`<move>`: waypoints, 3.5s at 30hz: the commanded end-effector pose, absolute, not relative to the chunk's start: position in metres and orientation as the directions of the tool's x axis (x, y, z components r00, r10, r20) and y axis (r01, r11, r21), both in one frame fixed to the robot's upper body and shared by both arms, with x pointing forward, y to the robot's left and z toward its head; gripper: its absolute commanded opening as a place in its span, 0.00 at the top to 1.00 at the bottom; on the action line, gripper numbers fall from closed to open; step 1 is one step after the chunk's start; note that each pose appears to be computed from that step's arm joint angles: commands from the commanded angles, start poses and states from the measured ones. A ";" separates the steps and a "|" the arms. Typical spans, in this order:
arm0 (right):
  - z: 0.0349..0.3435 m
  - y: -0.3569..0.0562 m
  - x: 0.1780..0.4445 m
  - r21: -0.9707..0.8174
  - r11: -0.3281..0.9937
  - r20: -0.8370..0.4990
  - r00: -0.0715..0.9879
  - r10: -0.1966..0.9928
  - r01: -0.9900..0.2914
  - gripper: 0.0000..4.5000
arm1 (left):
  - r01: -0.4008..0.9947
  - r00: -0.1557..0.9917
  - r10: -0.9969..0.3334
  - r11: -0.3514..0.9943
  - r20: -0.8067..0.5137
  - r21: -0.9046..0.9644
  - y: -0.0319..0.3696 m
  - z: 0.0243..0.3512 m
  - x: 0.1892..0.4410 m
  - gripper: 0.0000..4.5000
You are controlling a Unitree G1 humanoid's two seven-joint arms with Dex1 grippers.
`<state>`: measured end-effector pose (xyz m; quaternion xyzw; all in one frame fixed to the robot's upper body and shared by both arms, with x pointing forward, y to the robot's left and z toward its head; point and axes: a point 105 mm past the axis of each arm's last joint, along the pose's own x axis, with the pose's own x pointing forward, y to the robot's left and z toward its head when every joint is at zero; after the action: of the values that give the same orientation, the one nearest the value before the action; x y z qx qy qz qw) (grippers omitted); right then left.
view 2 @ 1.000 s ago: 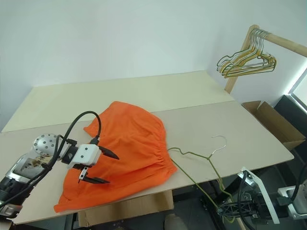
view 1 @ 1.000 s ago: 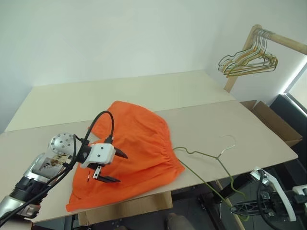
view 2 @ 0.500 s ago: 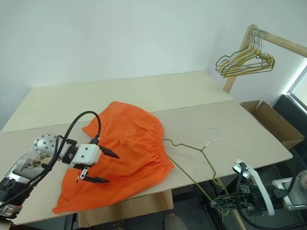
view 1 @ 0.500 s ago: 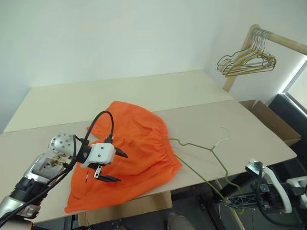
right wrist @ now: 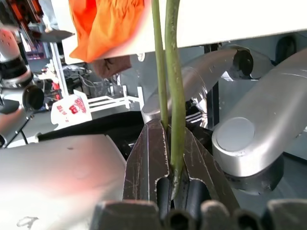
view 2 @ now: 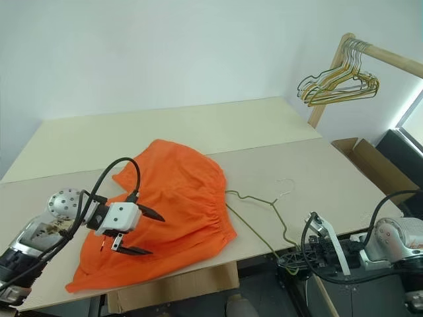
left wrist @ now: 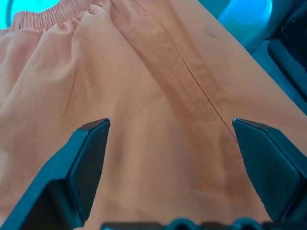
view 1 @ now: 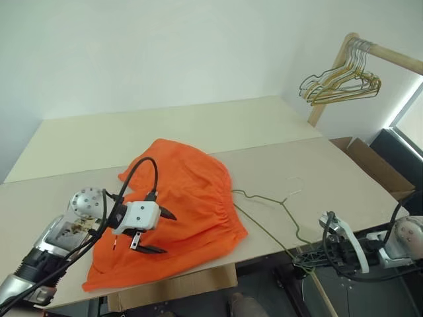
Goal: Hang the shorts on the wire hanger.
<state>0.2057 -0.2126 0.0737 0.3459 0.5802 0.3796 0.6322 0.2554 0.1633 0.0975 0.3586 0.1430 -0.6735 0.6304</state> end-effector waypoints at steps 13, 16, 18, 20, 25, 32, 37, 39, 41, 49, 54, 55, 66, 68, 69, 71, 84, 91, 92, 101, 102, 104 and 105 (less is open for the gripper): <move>0.078 -0.189 0.235 0.925 0.364 -0.366 0.004 0.931 -0.112 1.00 | 0.935 0.092 -0.757 -0.157 -0.647 0.317 0.159 0.105 0.256 0.01; 0.074 -0.186 0.245 0.926 0.362 -0.361 0.034 0.932 -0.110 1.00 | 0.935 0.095 -0.759 -0.154 -0.644 0.320 0.157 0.105 0.256 0.01; 0.074 -0.184 0.251 0.931 0.346 -0.342 0.049 0.938 -0.118 1.00 | 0.935 0.097 -0.761 -0.152 -0.642 0.320 0.156 0.105 0.256 0.01; 0.080 -0.180 0.250 0.939 0.303 -0.302 0.031 0.953 -0.163 1.00 | 0.936 0.097 -0.763 -0.149 -0.640 0.320 0.156 0.105 0.255 0.01; 0.076 -0.173 0.257 0.943 0.294 -0.293 0.032 0.956 -0.156 1.00 | 0.937 0.100 -0.762 -0.145 -0.640 0.318 0.156 0.105 0.255 0.01; 0.069 -0.168 0.278 0.939 0.304 -0.294 0.085 0.952 -0.163 1.00 | 0.937 0.110 -0.765 -0.134 -0.635 0.324 0.155 0.104 0.256 0.01; 0.065 -0.163 0.280 0.944 0.292 -0.285 0.066 0.956 -0.156 1.00 | 0.938 0.110 -0.763 -0.131 -0.636 0.320 0.155 0.103 0.253 0.01; 0.066 -0.160 0.281 0.946 0.279 -0.275 0.053 0.960 -0.165 1.00 | 0.939 0.112 -0.762 -0.129 -0.637 0.320 0.156 0.103 0.253 0.01; 0.070 -0.158 0.280 0.948 0.257 -0.256 0.032 0.966 -0.185 1.00 | 0.939 0.114 -0.762 -0.126 -0.638 0.319 0.156 0.103 0.253 0.01; 0.066 -0.161 0.312 0.920 0.330 -0.297 0.171 0.939 -0.211 1.00 | 0.939 0.124 -0.765 -0.115 -0.632 0.323 0.155 0.101 0.253 0.01; 0.073 -0.164 0.324 0.904 0.325 -0.259 0.249 0.933 -0.279 1.00 | 0.940 0.128 -0.767 -0.109 -0.629 0.324 0.154 0.100 0.252 0.01; 0.075 -0.165 0.325 0.887 0.333 -0.256 0.260 0.931 -0.319 1.00 | 0.940 0.129 -0.767 -0.108 -0.629 0.324 0.155 0.100 0.252 0.01; 0.086 -0.171 0.323 0.535 0.496 -0.349 0.356 0.867 -0.684 1.00 | 0.920 0.163 -0.774 -0.104 -0.612 0.377 0.153 0.108 0.266 0.01; 0.085 -0.170 0.323 0.465 0.517 -0.374 0.369 0.851 -0.719 1.00 | 0.907 0.192 -0.788 -0.086 -0.585 0.413 0.149 0.114 0.275 0.01; 0.084 -0.170 0.325 0.412 0.530 -0.392 0.381 0.838 -0.741 1.00 | 0.888 0.231 -0.804 -0.055 -0.548 0.456 0.145 0.122 0.286 0.01; 0.083 -0.169 0.326 0.303 0.544 -0.438 0.393 0.808 -0.782 1.00 | 0.841 0.328 -0.828 0.035 -0.455 0.541 0.136 0.145 0.313 0.01; 0.084 -0.152 0.332 0.053 0.480 -0.505 0.391 0.769 -0.876 1.00 | 0.673 0.453 -0.797 0.011 -0.400 0.740 0.110 0.255 0.415 0.01; 0.073 -0.147 0.327 -0.014 0.443 -0.557 0.374 0.741 -0.897 1.00 | 0.847 0.177 -0.715 -0.239 -0.676 0.475 0.116 0.246 0.393 0.01; 0.073 -0.146 0.328 -0.010 0.447 -0.554 0.377 0.742 -0.894 1.00 | 0.851 0.174 -0.716 -0.236 -0.676 0.469 0.114 0.246 0.393 0.01; 0.071 -0.142 0.330 -0.041 0.446 -0.566 0.389 0.727 -0.894 1.00 | 0.827 0.162 -0.609 -0.346 -0.777 0.444 0.112 0.223 0.393 0.01; 0.071 -0.141 0.330 -0.046 0.447 -0.566 0.392 0.725 -0.894 1.00 | 0.819 0.178 -0.605 -0.347 -0.776 0.458 0.110 0.220 0.395 0.01; 0.071 -0.140 0.331 -0.049 0.450 -0.566 0.396 0.723 -0.892 1.00 | 0.810 0.196 -0.594 -0.350 -0.780 0.470 0.110 0.215 0.397 0.01; 0.071 -0.140 0.331 -0.047 0.452 -0.566 0.397 0.723 -0.891 1.00 | 0.809 0.198 -0.587 -0.354 -0.785 0.469 0.110 0.214 0.398 0.01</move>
<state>0.3263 -0.1463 0.0547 -0.1609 0.2732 0.4875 0.8135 0.3955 0.1105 0.2105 0.5208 0.1128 -0.6337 0.5608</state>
